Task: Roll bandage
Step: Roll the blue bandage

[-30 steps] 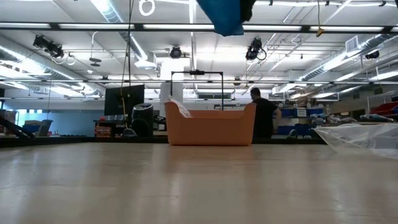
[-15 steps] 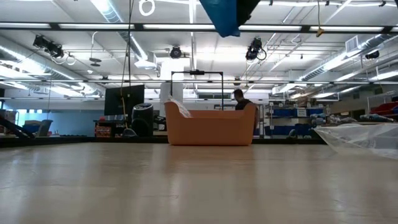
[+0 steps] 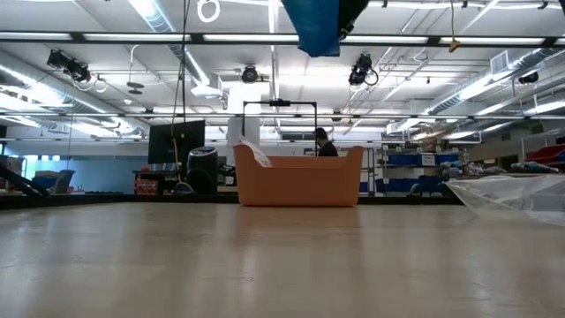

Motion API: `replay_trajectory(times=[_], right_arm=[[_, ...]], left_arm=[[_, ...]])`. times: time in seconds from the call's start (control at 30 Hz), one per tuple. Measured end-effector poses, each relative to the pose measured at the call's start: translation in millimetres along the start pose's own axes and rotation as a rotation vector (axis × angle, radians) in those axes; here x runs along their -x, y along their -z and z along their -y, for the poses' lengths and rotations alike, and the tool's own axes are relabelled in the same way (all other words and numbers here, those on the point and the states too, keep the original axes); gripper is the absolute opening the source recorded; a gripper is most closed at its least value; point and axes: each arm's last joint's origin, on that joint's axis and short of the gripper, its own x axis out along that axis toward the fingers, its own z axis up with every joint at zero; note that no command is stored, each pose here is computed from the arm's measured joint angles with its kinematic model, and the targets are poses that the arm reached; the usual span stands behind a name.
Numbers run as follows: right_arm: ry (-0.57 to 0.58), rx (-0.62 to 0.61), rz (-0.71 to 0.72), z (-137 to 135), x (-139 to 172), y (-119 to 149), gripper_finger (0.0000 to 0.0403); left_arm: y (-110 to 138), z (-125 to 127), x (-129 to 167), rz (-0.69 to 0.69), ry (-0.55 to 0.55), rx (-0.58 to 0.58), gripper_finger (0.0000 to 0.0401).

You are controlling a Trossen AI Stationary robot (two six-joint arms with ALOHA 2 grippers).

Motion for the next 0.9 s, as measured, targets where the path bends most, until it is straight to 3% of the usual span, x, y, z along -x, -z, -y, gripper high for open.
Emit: replay_trajectory(times=[0.53,0.7,0.9], right_arm=[[-0.012,-0.063,-0.064,-13,-3,3,0.0215],[-0.039,-0.018,-0.094,-21,6,5,0.0234],[-0.172,-0.063,-0.110,-39,18,12,0.0208]], left_arm=[[0,0,0,0.001,0.003,0.005,0.0009],[0,-1,0,-0.008,-0.026,-0.009,0.0010],[8,0,0,-0.039,-0.067,-0.029,0.0008]])
